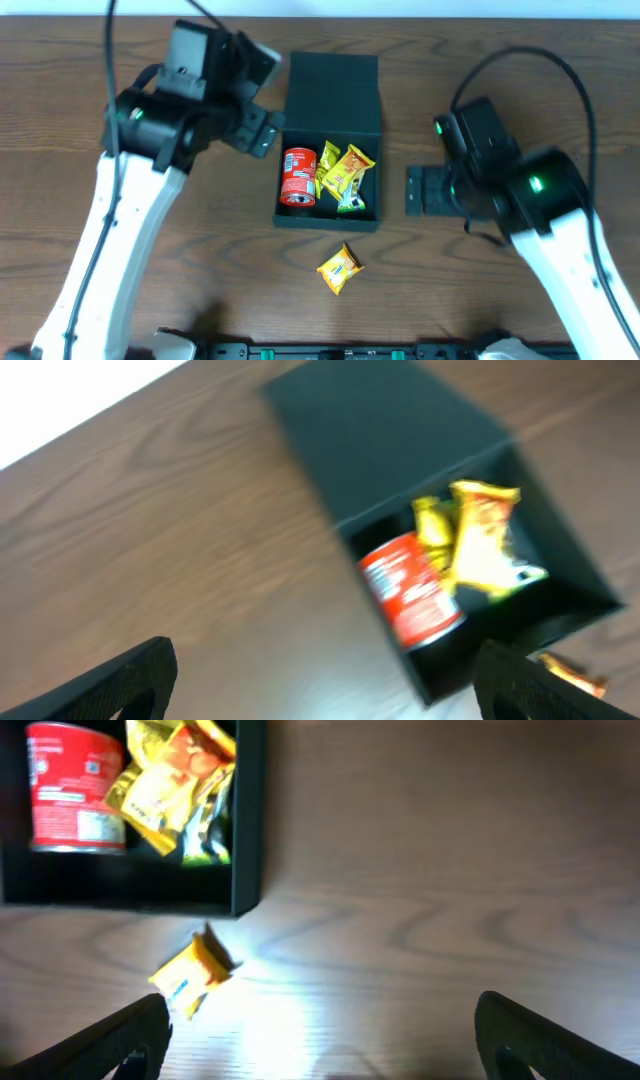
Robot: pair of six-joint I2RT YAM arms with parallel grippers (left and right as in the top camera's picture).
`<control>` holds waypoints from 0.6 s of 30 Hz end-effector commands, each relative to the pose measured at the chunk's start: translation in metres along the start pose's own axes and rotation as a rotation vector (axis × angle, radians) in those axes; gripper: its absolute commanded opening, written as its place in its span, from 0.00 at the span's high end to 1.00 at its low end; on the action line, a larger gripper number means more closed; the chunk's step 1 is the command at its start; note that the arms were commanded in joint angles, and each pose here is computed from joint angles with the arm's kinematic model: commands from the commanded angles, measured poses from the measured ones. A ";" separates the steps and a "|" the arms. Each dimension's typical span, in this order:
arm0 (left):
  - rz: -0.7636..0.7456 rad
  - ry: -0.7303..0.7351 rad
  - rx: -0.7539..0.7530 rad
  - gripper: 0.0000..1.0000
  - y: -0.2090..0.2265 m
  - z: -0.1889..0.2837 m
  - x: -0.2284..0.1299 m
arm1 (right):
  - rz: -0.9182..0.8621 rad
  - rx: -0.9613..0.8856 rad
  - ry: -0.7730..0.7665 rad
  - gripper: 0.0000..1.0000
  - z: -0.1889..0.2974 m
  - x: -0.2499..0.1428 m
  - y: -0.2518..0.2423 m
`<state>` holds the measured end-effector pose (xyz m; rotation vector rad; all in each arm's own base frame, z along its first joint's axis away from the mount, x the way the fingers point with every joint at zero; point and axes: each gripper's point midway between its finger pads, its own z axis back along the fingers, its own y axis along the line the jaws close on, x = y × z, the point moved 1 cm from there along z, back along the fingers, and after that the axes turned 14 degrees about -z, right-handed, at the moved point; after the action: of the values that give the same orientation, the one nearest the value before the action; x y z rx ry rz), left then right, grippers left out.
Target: Pack container
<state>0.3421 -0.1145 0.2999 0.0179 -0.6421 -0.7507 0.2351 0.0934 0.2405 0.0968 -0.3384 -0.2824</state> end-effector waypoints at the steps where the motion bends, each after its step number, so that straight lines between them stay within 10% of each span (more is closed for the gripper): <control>1: 0.115 0.061 0.150 0.04 0.020 0.020 -0.017 | -0.092 0.011 0.027 0.03 -0.005 -0.032 -0.005; 18: 0.165 0.249 -0.149 0.05 -0.042 0.035 -0.066 | -0.320 -0.010 0.122 0.17 -0.097 -0.169 0.007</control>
<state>0.2646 -0.0926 0.2773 -0.0448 -0.3352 -0.6342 0.1217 0.1623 0.1150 0.1833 -0.1915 -0.3704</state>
